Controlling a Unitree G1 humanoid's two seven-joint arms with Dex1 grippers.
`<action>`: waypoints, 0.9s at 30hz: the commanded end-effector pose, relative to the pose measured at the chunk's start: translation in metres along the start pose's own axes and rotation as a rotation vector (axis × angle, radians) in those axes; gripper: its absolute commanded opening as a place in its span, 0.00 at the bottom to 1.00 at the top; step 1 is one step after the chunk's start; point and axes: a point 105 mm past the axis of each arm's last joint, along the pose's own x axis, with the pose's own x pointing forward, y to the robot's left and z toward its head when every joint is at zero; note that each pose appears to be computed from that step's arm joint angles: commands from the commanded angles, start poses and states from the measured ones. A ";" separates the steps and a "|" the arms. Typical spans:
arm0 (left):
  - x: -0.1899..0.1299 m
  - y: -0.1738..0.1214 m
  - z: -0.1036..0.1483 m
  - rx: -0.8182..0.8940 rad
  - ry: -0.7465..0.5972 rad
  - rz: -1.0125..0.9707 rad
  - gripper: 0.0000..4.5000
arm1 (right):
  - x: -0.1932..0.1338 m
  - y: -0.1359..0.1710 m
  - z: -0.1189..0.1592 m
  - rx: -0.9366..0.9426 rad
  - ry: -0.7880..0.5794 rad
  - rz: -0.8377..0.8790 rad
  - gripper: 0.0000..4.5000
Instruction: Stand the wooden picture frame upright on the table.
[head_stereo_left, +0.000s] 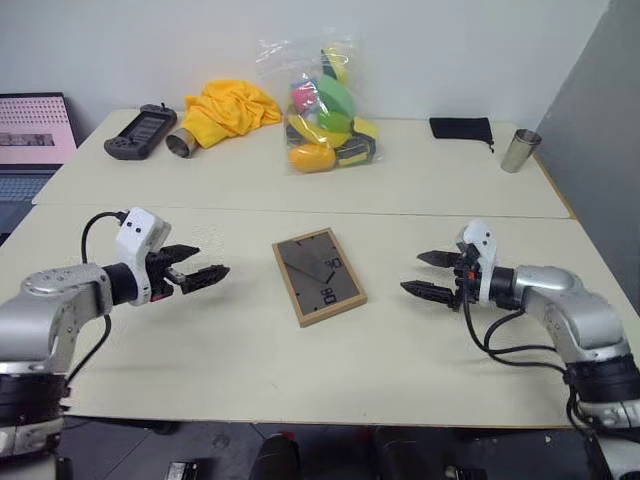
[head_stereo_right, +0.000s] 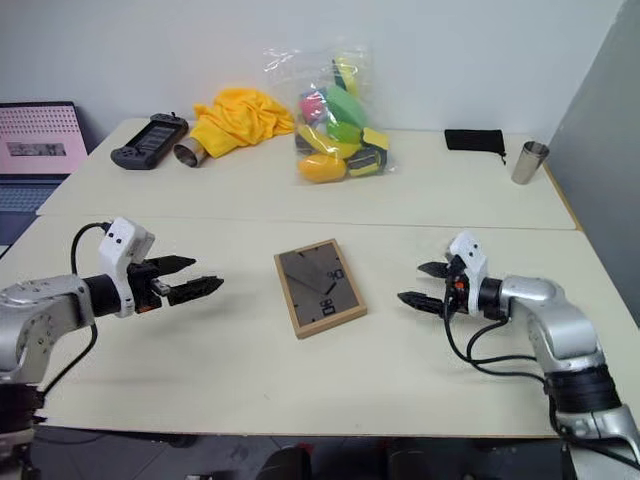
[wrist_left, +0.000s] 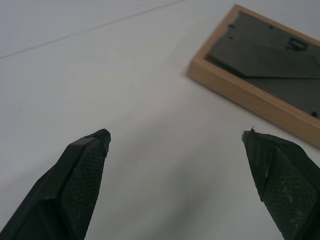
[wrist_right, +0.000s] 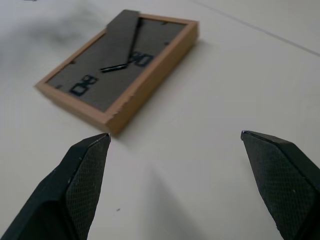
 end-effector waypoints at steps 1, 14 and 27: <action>0.001 0.002 0.010 0.044 -0.026 -0.001 1.00 | 0.002 -0.003 0.008 -0.030 -0.005 0.037 0.99; 0.017 0.001 0.006 0.062 -0.033 0.001 0.92 | 0.025 -0.018 -0.001 -0.114 0.038 0.011 0.90; 0.068 0.004 -0.007 0.082 -0.040 0.043 0.34 | 0.066 -0.010 -0.025 -0.149 0.068 0.004 0.26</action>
